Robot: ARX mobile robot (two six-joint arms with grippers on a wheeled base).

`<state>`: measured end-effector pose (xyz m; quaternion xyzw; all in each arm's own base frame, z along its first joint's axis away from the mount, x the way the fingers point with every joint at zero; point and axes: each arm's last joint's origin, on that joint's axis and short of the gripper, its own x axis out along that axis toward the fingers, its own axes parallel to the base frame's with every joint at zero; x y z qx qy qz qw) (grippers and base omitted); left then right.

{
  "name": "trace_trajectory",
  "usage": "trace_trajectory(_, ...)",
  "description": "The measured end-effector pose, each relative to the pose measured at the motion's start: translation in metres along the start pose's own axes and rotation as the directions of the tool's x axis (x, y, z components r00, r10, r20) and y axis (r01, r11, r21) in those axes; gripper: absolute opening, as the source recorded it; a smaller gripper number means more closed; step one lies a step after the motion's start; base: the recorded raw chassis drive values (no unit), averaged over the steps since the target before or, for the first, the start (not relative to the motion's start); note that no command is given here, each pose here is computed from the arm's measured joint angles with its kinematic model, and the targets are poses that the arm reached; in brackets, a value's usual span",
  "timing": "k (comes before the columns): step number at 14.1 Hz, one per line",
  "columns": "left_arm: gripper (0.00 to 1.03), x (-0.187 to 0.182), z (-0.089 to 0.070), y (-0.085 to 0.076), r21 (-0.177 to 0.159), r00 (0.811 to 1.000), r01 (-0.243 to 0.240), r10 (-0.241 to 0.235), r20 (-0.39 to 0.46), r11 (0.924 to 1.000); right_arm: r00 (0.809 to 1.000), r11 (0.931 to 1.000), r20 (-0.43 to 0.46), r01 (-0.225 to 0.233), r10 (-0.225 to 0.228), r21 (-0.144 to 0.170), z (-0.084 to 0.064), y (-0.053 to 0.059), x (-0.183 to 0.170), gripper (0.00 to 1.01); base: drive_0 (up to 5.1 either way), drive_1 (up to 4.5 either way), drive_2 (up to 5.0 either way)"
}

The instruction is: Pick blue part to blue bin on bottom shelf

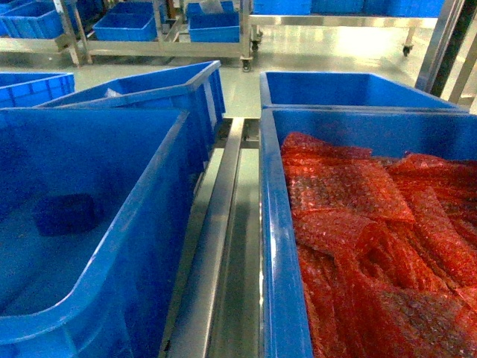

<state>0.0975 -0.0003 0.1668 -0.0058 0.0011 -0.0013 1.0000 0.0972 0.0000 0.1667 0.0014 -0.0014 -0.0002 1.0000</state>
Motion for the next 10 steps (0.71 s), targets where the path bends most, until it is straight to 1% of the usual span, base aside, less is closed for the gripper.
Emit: trace_trajectory(10, 0.98, 0.0000, 0.0000, 0.0000, 0.000, 1.000, 0.000, 0.000, 0.000, 1.0000, 1.000, 1.0000, 0.000, 0.000, 0.000, 0.000, 0.0000, 0.0000, 0.0000, 0.98, 0.0, 0.00, 0.0)
